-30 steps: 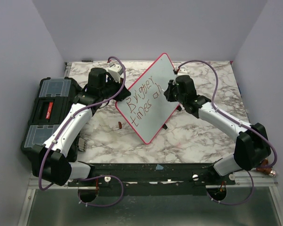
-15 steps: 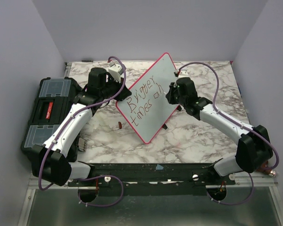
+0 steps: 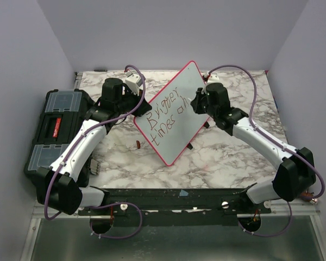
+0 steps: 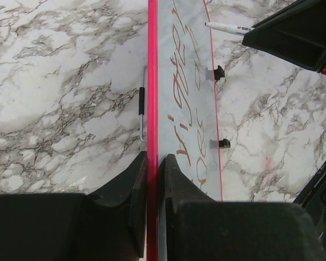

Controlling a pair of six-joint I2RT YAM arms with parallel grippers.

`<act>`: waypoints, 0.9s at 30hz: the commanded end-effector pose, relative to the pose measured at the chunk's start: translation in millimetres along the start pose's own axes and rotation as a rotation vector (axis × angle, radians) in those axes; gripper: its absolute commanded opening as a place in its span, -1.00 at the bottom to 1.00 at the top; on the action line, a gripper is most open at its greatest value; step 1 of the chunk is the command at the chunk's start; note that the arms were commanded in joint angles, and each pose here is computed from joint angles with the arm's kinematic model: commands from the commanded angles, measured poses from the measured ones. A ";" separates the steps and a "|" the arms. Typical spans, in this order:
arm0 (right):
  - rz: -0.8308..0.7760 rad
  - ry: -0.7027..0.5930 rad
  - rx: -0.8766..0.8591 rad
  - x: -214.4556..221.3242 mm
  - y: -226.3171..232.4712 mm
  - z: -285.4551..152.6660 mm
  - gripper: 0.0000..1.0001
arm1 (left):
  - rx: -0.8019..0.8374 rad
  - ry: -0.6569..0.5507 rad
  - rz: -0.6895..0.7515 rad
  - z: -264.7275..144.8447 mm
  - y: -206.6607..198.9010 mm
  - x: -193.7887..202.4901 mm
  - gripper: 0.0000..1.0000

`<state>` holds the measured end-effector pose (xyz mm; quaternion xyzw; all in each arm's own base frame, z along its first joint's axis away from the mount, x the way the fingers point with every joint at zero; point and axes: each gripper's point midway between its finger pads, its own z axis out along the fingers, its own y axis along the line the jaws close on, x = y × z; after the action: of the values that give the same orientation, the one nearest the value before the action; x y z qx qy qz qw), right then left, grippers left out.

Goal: Write a sentence on the whiteboard
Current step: Write on the whiteboard at the whiteboard stand.

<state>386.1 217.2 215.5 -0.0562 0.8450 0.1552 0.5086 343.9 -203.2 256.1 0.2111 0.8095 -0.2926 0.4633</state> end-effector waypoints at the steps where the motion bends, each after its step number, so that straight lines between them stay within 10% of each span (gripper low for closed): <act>1: -0.015 -0.025 0.002 -15.4 5.4 4.7 -0.99 | -0.026 -0.032 0.123 -2.2 5.8 -8.9 -1.00; 27: 0.024 0.030 -0.010 -0.6 -8.7 33.4 -0.99 | -0.017 -0.032 0.125 -1.9 3.9 -9.3 -1.00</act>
<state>408.9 213.9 195.6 -0.0489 0.8574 0.1526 0.4891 342.7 -203.1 254.8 0.2110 0.8113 -0.2927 0.4601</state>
